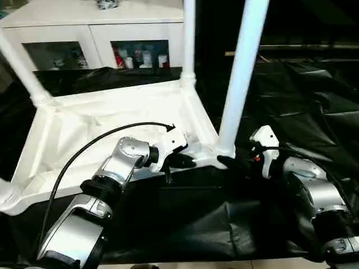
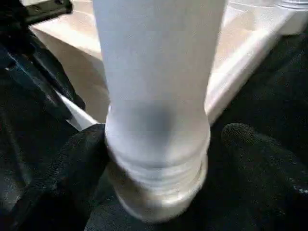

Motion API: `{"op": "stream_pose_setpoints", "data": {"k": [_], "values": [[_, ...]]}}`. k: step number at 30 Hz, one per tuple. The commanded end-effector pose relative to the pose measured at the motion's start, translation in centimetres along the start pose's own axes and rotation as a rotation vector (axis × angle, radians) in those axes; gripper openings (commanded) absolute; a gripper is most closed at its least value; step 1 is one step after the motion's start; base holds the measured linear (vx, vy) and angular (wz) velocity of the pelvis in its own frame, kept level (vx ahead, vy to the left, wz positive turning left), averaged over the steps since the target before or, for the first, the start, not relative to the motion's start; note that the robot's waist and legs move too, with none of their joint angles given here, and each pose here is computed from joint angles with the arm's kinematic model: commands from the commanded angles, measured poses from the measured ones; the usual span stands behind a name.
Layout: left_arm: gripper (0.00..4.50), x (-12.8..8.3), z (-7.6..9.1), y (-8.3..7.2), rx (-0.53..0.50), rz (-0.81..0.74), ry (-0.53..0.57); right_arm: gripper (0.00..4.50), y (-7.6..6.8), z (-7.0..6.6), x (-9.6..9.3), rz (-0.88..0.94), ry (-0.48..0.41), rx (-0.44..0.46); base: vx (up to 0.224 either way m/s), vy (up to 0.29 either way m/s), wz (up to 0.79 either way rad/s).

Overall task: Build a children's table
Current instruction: Rotate leg to tighten

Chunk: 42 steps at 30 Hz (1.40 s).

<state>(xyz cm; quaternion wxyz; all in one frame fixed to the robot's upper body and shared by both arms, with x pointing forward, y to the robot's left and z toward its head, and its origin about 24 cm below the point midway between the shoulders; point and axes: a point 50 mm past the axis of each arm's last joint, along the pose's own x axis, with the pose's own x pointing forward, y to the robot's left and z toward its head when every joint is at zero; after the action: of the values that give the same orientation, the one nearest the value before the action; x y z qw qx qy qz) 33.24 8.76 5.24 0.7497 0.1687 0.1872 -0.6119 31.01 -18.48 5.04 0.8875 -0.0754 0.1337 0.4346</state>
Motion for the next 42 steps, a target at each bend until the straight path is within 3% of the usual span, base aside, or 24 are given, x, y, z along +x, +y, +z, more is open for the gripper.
{"op": "stream_pose_setpoints", "data": {"k": [1,8,21,24,28,31,35,39,40,42], "values": [[0.0,0.5,1.5,-0.7,0.049,-0.078,-0.094,4.04,0.2,0.0,0.2,0.012,0.005,-0.002,0.0,0.0,0.0],[0.0,0.5,1.2,-1.1,0.037,-0.098,-0.093,3.89,0.3,-0.1,1.0,0.007,-0.006,0.011,0.0,0.0,0.0],[0.0,0.3,1.3,-0.9,0.029,-0.081,-0.097,2.86,0.2,-0.5,1.1,-0.026,-0.016,0.047,0.0,0.0,0.0],[0.0,1.1,1.4,-0.1,0.028,0.052,-0.079,2.78,0.0,-1.6,1.7,-0.156,0.008,0.117,0.0,0.0,0.0],[0.0,2.2,1.6,0.5,-0.06,0.189,-0.084,2.77,-0.1,-2.8,3.2,-0.422,0.002,0.233,0.0,0.0,0.0],[0.0,3.1,1.5,1.3,-0.156,0.372,-0.038,2.77,0.2,-2.7,4.5,-0.557,-0.008,0.309,0.0,0.0,0.0],[0.0,4.2,1.9,1.1,-0.198,0.422,-0.031,2.77,0.9,-2.2,6.2,-0.574,0.022,0.301,0.0,0.0,0.0],[0.0,4.5,2.2,1.0,-0.162,0.407,-0.031,2.77,1.3,-1.5,6.9,-0.504,-0.025,0.33,0.0,0.0,0.0],[0.0,4.5,2.2,1.0,-0.161,0.406,-0.031,3.33,1.3,-1.5,6.9,-0.504,-0.027,0.331,0.0,0.0,0.0],[0.0,4.3,2.3,1.0,-0.143,0.39,-0.046,3.47,1.2,-1.2,6.7,-0.494,-0.056,0.322,0.0,0.0,0.0]]}}
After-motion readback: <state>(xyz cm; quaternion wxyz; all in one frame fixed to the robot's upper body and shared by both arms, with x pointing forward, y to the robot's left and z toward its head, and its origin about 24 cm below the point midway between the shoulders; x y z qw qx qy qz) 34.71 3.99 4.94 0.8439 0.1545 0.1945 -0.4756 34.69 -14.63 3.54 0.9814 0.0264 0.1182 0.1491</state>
